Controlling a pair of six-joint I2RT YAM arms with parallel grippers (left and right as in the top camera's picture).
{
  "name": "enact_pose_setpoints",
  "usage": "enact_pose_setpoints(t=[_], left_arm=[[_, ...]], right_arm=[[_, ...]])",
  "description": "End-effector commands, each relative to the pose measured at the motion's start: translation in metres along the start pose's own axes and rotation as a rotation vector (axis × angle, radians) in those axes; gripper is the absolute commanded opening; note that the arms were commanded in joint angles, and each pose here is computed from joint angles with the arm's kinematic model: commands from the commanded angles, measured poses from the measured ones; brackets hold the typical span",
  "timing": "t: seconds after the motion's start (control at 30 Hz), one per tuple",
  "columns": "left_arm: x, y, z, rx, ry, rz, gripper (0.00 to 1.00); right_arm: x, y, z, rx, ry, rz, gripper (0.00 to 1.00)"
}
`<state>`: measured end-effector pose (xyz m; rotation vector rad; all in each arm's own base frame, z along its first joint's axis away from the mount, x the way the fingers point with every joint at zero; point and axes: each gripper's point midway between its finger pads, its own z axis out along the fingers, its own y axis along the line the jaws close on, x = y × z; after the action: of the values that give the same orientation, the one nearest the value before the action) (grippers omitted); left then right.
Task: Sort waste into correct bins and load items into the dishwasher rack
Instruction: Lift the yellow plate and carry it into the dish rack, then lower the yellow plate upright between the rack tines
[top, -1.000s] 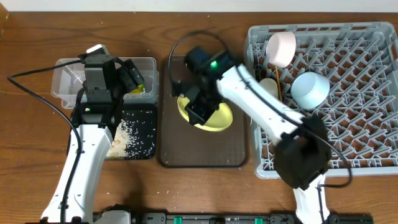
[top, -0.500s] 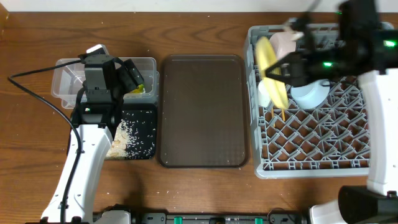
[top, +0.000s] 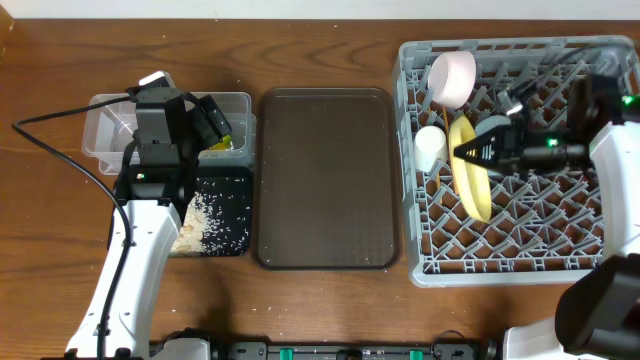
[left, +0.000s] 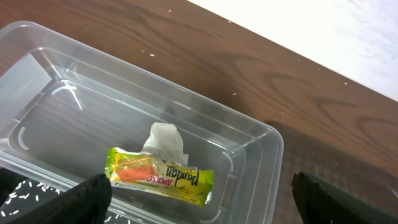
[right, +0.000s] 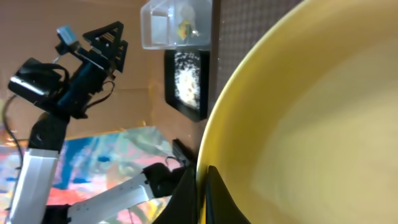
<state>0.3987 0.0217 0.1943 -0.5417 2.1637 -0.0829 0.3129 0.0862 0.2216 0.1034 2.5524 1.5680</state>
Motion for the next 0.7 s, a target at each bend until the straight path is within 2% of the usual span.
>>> enact_pose_setpoints(t=[0.0,0.33,0.4,0.67], left_arm=[[-0.009,-0.001,-0.004,-0.004,-0.024,0.005,0.95],[-0.009,-0.001,-0.004,-0.004,-0.024,0.005,0.96],[-0.009,-0.001,-0.004,-0.004,-0.024,0.005,0.95],[-0.009,-0.001,-0.004,-0.004,-0.024,0.005,0.95]], right_arm=[[0.000,0.008,0.000,-0.123,-0.029,-0.005,0.01],[-0.002,0.015,-0.009,-0.200,-0.072,0.009,0.01],[-0.003,0.026,-0.012,-0.250,-0.089,-0.008,0.01],[0.006,0.055,-0.024,-0.254,-0.135,-0.148,0.01]])
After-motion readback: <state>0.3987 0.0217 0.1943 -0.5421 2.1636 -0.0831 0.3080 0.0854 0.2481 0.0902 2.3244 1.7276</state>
